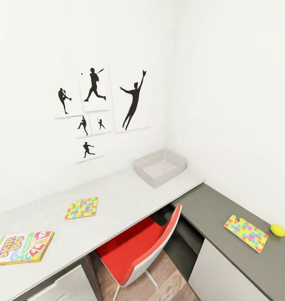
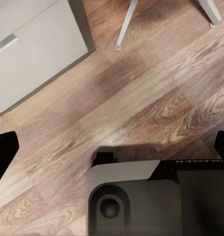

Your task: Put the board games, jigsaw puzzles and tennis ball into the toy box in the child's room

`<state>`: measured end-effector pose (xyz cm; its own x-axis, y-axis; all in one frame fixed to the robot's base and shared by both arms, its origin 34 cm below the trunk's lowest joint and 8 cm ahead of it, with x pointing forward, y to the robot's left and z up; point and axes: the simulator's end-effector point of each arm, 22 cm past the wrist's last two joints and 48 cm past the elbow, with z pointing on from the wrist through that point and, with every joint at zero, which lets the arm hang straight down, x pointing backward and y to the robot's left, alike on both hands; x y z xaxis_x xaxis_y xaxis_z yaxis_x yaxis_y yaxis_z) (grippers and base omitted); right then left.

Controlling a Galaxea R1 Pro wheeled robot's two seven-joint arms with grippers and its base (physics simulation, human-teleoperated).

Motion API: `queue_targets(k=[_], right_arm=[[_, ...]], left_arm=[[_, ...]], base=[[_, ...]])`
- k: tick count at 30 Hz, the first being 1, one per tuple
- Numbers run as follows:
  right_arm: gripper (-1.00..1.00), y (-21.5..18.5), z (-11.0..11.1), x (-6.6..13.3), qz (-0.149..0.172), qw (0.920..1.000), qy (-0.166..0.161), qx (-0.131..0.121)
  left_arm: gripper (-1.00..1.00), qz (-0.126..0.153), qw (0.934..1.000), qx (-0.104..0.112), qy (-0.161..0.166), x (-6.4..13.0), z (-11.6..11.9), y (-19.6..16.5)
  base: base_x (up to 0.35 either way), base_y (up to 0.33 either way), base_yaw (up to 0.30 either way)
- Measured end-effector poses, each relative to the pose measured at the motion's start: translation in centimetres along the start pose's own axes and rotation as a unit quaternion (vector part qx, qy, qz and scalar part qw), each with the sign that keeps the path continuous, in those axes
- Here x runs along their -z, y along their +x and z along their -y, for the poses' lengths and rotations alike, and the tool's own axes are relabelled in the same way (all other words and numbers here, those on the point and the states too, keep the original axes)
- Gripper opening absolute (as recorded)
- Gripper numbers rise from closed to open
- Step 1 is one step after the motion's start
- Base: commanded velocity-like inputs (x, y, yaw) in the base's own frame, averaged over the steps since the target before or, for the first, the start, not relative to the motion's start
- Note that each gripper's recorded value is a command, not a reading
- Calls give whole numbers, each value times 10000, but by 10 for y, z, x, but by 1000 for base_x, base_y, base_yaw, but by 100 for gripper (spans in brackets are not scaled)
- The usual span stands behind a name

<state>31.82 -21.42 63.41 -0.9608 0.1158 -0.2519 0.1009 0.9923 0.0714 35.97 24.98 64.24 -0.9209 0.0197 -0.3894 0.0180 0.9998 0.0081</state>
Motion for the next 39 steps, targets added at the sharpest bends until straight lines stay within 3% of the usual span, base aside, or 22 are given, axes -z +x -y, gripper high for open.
queue_targets(k=[31, 35, 39], right_arm=[[100, -3, 0, 0, 40, 10000, -15, 6], [100, -13, 1, 1, 221, 9997, -44, 24], [100, -51, -3, 4, 682, 9976, -88, 41]], left_arm=[[100, -50, 9999, 69, 78, 0, 12, 1], [100, -22, 9999, 86, 92, 0, 11, -1], [100, -8, 9999, 86, 108, 0, 11, -2]], base=[[6, -4, 28], [0, 0, 0], [0, 0, 0]])
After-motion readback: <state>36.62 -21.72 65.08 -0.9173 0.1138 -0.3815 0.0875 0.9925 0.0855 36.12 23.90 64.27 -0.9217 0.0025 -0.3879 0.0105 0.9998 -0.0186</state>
